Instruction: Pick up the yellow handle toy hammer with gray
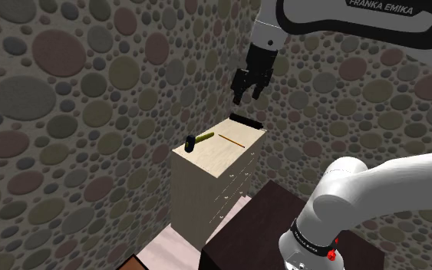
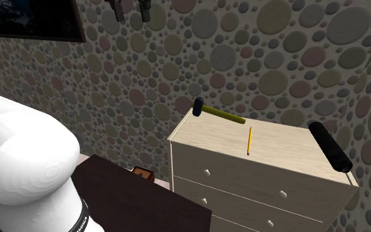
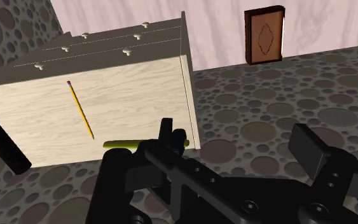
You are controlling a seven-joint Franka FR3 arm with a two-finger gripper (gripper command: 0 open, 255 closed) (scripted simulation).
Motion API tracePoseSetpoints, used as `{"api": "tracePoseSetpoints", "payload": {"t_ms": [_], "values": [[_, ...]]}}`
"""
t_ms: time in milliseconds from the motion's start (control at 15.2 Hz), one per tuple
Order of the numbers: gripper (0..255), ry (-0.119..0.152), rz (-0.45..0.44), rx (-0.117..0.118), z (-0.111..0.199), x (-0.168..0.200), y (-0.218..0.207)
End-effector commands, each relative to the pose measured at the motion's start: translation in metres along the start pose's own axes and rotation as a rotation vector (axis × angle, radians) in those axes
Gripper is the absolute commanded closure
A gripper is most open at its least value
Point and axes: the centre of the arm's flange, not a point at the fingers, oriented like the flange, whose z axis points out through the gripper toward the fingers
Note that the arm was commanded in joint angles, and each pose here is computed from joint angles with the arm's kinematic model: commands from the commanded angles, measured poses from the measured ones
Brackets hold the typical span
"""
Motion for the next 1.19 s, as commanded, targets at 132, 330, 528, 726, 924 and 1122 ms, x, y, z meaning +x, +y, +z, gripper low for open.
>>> {"api": "tracePoseSetpoints", "payload": {"t_ms": [132,330,528,726,924,1122], "values": [[0,-0.012,0.070,0.003,0.018,0.021,-0.003],[0,-0.030,0.176,0.006,0.045,0.053,-0.006],[0,-0.047,0.282,0.010,0.072,0.084,-0.005],[0,-0.065,0.387,0.014,0.100,0.114,-0.001],[0,-0.083,0.493,0.018,0.129,0.144,0.007],[0,-0.101,0.598,0.022,0.158,0.171,0.017]]}}
